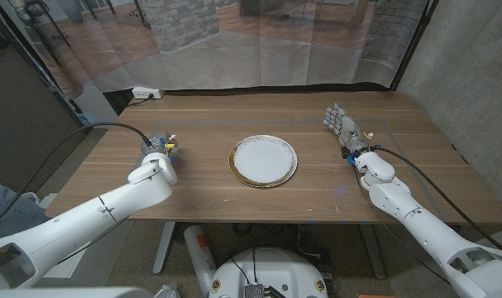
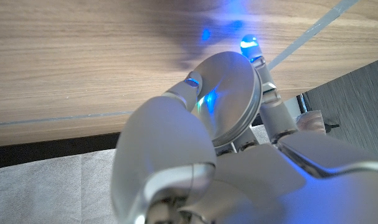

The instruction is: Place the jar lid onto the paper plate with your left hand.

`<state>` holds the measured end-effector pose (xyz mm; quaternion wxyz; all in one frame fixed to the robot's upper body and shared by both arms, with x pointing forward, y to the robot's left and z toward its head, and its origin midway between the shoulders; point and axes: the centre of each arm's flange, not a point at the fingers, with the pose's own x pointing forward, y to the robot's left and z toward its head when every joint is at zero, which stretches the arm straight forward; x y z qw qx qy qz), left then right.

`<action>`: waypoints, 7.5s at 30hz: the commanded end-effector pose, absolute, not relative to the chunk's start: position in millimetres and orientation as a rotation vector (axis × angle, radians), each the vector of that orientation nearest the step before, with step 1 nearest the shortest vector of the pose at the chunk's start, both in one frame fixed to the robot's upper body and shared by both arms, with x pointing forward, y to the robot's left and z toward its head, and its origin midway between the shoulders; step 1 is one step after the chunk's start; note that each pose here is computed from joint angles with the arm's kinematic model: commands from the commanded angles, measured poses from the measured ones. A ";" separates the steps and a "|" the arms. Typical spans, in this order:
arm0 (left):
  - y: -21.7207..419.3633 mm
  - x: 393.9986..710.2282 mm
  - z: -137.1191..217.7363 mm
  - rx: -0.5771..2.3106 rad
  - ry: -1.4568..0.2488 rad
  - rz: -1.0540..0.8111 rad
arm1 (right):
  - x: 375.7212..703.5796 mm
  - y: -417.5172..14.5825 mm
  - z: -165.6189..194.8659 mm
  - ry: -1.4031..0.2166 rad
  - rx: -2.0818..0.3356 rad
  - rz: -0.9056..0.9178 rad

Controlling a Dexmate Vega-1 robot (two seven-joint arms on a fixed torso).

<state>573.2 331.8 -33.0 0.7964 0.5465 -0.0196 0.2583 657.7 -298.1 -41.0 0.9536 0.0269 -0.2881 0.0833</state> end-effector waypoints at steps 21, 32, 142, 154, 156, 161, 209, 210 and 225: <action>320.0 567.3 -6.6 1.170 -0.138 0.507 | 648.6 -301.5 -40.9 -0.607 0.066 0.153; 312.0 567.2 5.9 1.167 -0.189 0.481 | 644.5 -304.4 -42.2 -0.616 0.073 0.143; 247.9 562.6 35.0 1.211 -0.591 0.245 | 633.7 -316.5 -43.9 -0.634 0.093 0.104; 242.8 565.2 34.3 1.228 -0.643 0.206 | 631.6 -316.5 -45.1 -0.637 0.096 0.099; 242.1 565.4 34.3 1.230 -0.652 0.201 | 631.1 -316.6 -45.4 -0.638 0.097 0.098; 240.1 565.4 33.9 1.235 -0.676 0.187 | 629.7 -316.6 -46.3 -0.641 0.099 0.096; 189.9 567.9 25.5 1.324 -0.834 0.003 | 618.0 -321.3 -49.0 -0.659 0.106 0.084; 188.4 567.8 25.0 1.328 -0.836 0.000 | 617.9 -321.1 -49.1 -0.660 0.107 0.084; 168.4 565.2 19.6 1.364 -0.865 -0.057 | 616.4 -322.3 -48.2 -0.666 0.108 0.083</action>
